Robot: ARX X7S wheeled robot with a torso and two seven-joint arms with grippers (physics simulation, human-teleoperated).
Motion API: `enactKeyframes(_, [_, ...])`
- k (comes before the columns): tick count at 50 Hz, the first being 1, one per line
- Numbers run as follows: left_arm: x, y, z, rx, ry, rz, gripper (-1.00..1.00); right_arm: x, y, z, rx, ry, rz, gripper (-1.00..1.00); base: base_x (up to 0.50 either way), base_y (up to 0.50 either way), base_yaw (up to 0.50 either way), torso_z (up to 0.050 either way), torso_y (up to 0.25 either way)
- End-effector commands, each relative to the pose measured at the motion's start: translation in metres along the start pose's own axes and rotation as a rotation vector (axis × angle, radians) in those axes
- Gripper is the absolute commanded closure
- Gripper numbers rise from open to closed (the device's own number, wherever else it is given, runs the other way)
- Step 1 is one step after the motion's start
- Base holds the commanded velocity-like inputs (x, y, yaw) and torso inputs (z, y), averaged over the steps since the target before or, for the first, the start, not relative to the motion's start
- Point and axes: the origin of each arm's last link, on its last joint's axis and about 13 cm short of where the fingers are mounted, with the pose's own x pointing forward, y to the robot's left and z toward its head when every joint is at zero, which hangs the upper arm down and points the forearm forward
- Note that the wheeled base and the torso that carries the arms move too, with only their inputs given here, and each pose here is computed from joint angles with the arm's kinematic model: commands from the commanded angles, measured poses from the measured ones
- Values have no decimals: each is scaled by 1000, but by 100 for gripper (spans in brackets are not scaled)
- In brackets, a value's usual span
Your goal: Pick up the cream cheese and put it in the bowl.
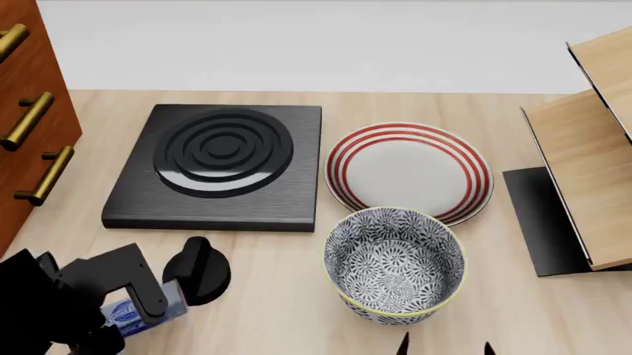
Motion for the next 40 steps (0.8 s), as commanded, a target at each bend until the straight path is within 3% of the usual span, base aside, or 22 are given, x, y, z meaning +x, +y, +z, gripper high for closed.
enactKeyframes(1, [-23, -1, 3, 13, -35, 70, 100, -2, -1, 5, 6, -17, -8, -100, 0, 0, 0, 0, 0])
enactKeyframes(21, [-85, -20, 6, 80, -155, 135, 100, -12, -4, 19, 10, -61, -17, -100, 0, 0, 0, 0, 0])
enactKeyframes(22, [-99, -18, 8, 88, -170, 123, 100, -13, -4, 19, 11, -63, -17, -100, 0, 0, 0, 0, 0])
enactKeyframes(24, [-98, -24, 5, 101, -191, 133, 100, -13, -4, 20, 11, -67, -18, -100, 0, 0, 0, 0, 0])
enactKeyframes(26, [-117, -25, 7, 113, -228, 127, 100, -13, -4, 21, 12, -69, -17, -100, 0, 0, 0, 0, 0])
enactKeyframes(29, [-118, -31, 4, 120, -273, 132, 100, -13, -3, 21, 10, -71, -16, -100, 0, 0, 0, 0, 0])
enactKeyframes(32, [-134, -40, 3, 151, -361, 116, 100, -14, -3, 23, 14, -74, -15, -100, 0, 0, 0, 0, 0])
enactKeyframes(40, [-143, -53, 7, 205, -454, 71, 100, -18, -5, 32, 5, -110, -6, -100, 0, 0, 0, 0, 0])
